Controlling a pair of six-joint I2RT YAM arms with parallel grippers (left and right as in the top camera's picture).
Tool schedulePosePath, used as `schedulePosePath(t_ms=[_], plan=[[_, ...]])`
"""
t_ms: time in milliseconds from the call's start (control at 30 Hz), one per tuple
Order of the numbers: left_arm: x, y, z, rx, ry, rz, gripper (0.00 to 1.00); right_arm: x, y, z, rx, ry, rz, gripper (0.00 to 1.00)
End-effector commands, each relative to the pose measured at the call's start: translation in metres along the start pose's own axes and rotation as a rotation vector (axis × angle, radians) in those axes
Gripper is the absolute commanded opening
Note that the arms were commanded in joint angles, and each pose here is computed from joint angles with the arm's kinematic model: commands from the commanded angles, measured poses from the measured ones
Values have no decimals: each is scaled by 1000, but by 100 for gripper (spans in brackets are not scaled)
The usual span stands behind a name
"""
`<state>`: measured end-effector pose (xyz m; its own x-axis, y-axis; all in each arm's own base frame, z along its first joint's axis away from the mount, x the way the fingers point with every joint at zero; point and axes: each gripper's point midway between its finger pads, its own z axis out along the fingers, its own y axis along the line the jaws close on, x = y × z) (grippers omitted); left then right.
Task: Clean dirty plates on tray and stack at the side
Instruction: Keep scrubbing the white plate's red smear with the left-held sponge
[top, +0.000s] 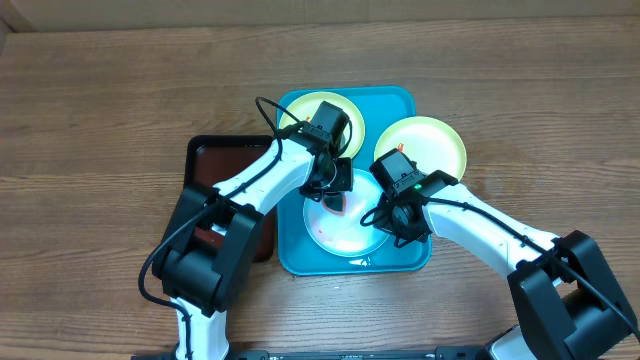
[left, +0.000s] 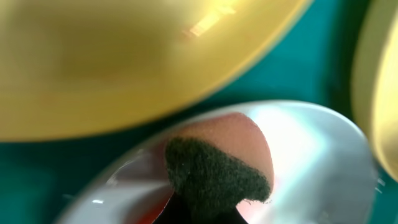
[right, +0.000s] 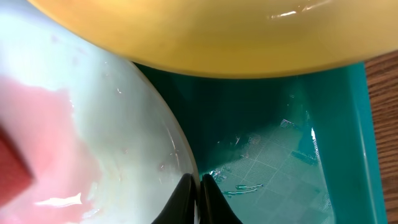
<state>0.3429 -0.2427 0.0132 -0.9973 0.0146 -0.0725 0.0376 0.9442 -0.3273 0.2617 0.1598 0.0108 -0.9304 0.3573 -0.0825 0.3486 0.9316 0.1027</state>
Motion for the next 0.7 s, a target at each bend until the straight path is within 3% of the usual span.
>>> schedulePosePath(t_ms=[0,200,467,667], plan=[[23,-19,11,100,102,0,4,2,-21,13,88,2,23,4],[57,-23,17,145,222,-13,4,2,-21,13,89,1,23,4],[71,30,19,-86,244,-63,4,2,-22,13,93,1,23,4],[71,65,6,-217,253,-187,4,2,-23,13,95,3,22,4]])
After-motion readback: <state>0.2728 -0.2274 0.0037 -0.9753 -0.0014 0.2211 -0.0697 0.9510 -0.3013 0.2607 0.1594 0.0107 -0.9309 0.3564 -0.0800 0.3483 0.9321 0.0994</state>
